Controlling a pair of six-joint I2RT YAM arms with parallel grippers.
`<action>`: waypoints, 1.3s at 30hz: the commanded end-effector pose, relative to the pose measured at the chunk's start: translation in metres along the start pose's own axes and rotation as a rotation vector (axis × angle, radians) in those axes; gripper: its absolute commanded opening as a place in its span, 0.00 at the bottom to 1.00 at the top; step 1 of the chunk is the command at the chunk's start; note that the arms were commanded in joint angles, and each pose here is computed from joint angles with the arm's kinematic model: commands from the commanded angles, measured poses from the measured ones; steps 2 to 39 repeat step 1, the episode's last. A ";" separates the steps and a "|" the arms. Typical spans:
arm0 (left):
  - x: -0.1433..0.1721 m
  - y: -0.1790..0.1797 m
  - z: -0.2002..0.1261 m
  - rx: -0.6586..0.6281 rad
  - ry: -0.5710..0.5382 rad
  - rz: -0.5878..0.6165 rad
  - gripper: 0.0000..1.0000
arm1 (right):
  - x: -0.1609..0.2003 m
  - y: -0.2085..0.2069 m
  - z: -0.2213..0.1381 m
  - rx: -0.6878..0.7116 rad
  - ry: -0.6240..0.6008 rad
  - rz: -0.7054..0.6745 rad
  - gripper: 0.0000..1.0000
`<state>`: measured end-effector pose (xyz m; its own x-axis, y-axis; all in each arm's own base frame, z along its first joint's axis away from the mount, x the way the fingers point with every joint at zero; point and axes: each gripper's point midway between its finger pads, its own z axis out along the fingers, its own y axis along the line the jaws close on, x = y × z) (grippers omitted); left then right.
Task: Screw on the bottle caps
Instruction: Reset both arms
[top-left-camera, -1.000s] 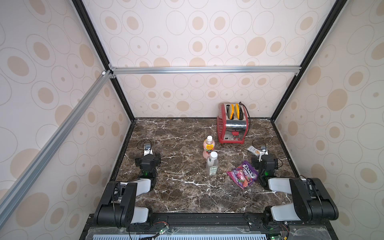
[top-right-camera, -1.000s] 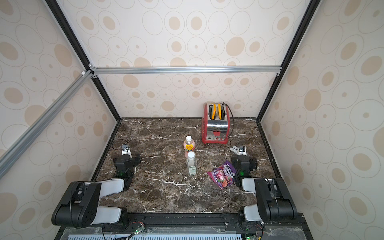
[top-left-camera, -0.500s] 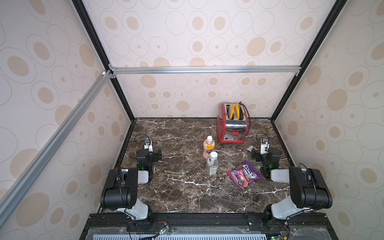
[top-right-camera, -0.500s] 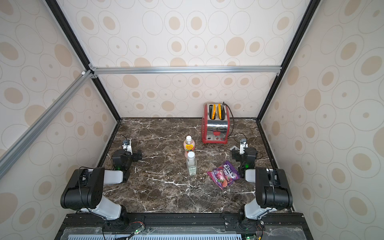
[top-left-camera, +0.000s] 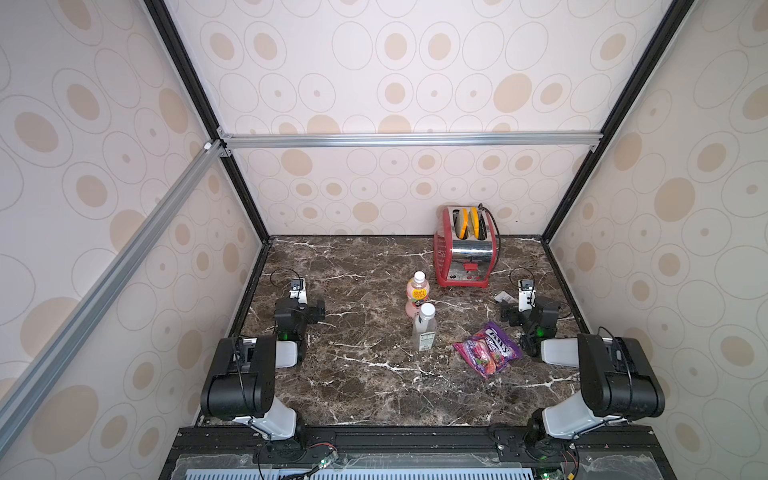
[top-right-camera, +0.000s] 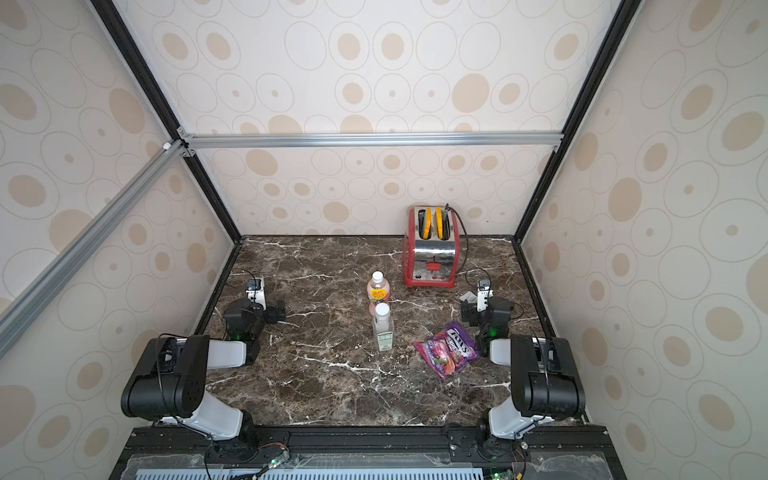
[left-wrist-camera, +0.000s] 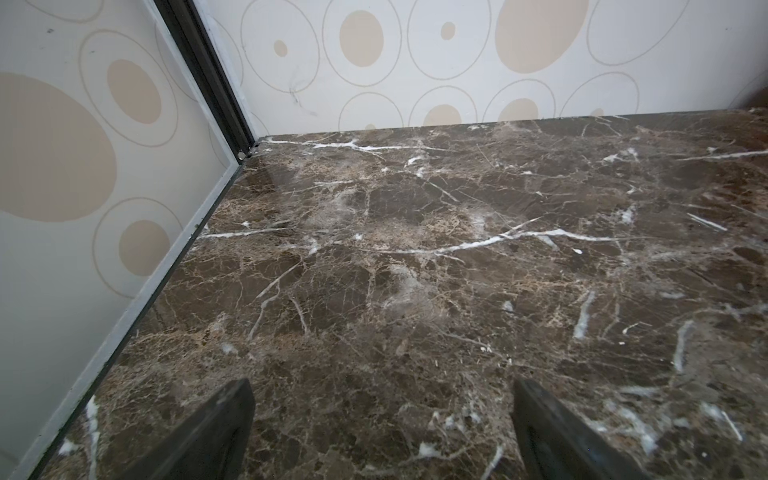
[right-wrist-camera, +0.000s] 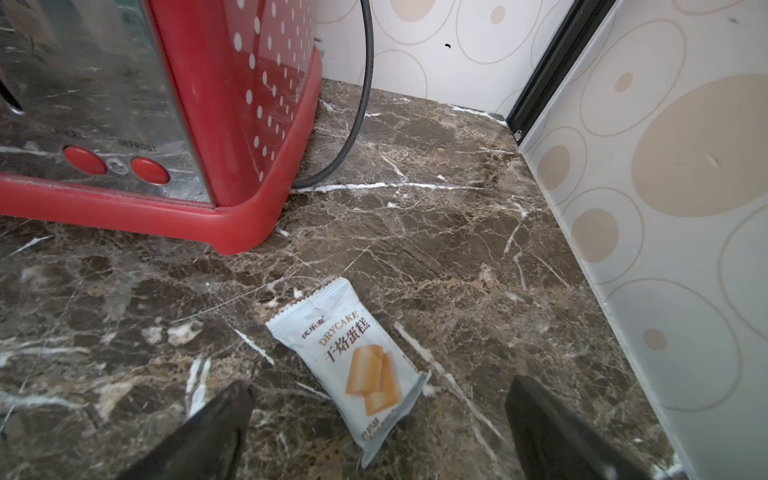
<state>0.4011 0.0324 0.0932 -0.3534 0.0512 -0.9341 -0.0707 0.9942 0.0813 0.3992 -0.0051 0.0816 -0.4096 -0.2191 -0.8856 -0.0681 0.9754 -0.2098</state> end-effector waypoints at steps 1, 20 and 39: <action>-0.003 -0.001 0.000 0.007 -0.004 -0.010 0.99 | 0.000 0.004 -0.003 -0.013 -0.003 0.002 1.00; -0.003 -0.001 0.000 0.007 -0.004 -0.010 0.99 | 0.000 0.004 -0.003 -0.013 -0.003 0.002 1.00; -0.003 -0.001 0.000 0.007 -0.004 -0.010 0.99 | 0.000 0.004 -0.003 -0.013 -0.003 0.002 1.00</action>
